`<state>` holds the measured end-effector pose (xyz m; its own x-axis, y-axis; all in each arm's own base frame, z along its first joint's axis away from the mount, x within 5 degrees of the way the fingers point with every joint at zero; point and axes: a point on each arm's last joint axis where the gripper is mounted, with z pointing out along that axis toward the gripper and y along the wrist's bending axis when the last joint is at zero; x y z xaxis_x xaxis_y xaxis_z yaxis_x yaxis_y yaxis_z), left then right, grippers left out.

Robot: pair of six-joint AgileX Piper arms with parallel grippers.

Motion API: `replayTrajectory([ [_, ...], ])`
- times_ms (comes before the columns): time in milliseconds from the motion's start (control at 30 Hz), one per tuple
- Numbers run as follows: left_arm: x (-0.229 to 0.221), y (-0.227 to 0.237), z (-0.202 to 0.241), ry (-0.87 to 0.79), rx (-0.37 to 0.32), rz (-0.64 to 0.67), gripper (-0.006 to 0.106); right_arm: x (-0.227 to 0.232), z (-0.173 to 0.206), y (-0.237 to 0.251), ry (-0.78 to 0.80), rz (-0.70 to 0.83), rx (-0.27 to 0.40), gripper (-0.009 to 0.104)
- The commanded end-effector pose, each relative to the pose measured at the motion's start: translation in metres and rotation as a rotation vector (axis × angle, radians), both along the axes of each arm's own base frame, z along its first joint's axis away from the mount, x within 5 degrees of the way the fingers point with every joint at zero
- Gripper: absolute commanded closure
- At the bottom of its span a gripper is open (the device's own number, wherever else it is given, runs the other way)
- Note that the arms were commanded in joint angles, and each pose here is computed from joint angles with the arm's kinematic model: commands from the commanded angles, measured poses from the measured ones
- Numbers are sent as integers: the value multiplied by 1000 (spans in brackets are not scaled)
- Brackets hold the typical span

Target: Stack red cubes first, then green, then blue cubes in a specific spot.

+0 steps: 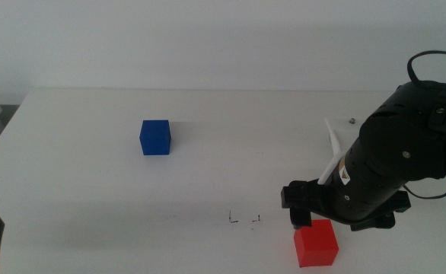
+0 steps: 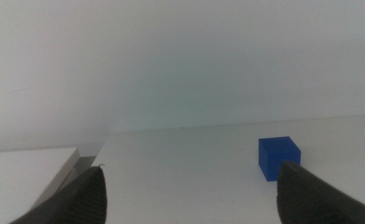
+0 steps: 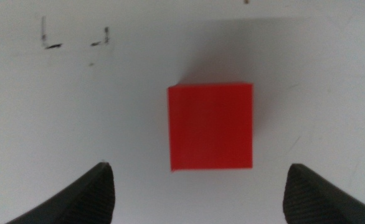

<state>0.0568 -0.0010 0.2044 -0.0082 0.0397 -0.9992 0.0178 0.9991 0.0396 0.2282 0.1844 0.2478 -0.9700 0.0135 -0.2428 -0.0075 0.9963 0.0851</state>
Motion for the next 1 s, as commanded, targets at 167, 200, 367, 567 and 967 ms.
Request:
replayTrajectory([
  [167,0,0,1,-9,-10,-3,7,14,-18,-7,20,-28,-57,2],
  [200,0,0,1,-9,-10,-3,7,15,-21,-6,24,-23,-59,2],
  [367,0,0,1,-9,-10,-3,7,18,-33,-1,46,-20,-58,2],
  [567,0,0,1,-9,-10,-3,7,22,-42,3,54,-17,-58,2],
  [967,0,0,1,-9,-10,-3,7,29,-71,8,105,0,-100,2],
])
